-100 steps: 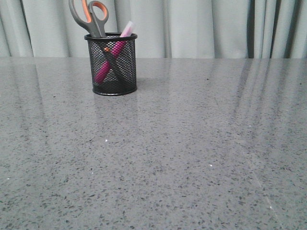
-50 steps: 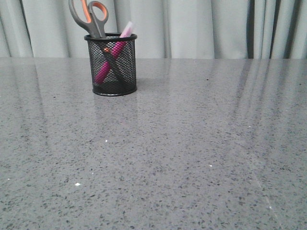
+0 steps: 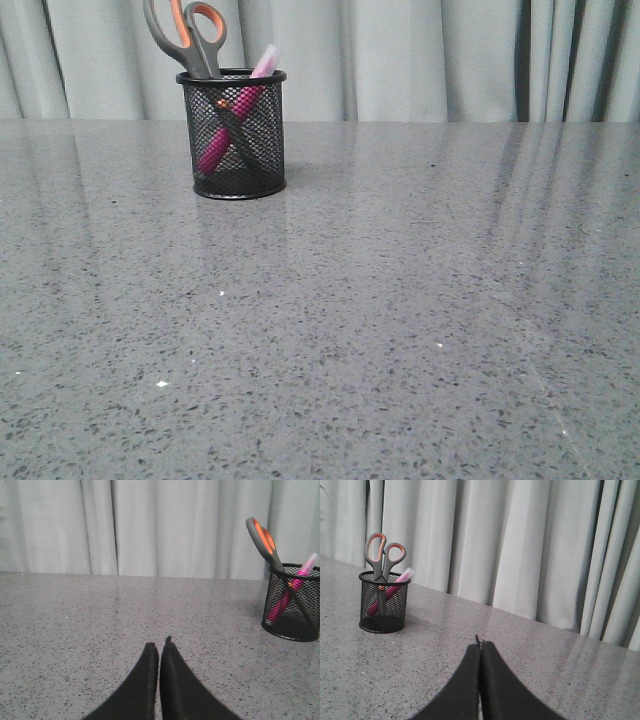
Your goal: Put pen and scissors into bin
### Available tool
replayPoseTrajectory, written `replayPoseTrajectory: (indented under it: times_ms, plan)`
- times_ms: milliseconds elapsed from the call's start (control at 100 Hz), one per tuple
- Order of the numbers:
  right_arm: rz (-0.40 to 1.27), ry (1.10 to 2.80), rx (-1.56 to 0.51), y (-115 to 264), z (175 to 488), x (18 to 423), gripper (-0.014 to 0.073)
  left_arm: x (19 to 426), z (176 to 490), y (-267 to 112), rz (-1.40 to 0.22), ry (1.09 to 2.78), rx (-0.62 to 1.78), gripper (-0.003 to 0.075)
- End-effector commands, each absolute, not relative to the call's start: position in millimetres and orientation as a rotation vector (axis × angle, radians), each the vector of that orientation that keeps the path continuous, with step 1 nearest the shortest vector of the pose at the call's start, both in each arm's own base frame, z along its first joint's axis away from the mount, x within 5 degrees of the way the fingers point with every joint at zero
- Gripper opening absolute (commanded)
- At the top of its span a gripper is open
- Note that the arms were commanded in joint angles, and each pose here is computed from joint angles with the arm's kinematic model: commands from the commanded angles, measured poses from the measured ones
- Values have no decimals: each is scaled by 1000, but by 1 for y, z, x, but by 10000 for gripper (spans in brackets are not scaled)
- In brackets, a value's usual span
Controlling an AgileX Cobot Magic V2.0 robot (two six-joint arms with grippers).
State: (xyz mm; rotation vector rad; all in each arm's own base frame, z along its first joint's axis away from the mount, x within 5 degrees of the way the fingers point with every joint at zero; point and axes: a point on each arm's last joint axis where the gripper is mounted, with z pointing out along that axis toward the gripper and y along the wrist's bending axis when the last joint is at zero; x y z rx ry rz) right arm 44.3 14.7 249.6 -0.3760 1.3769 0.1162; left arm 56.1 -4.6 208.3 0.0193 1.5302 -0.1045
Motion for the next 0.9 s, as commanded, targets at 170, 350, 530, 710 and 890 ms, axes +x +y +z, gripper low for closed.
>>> replayPoseTrajectory:
  times_ms: [170, 350, 530, 710, 890]
  plan:
    - [117, 1275, -362, 14, 264, 39, -75, 54, 209, -4, -120, 1450, 0, -22]
    - [117, 1275, -362, 14, 264, 39, -75, 54, 209, -4, -120, 1450, 0, -22]
    - [117, 1275, -362, 14, 264, 39, -75, 54, 209, -4, -120, 1450, 0, -22]
    - [110, 1304, -339, 13, 260, 40, -75, 54, 209, -4, -120, 1450, 0, -22]
    - [37, 1412, -209, 7, 245, 46, -75, 54, 209, -4, -120, 1450, 0, -22]
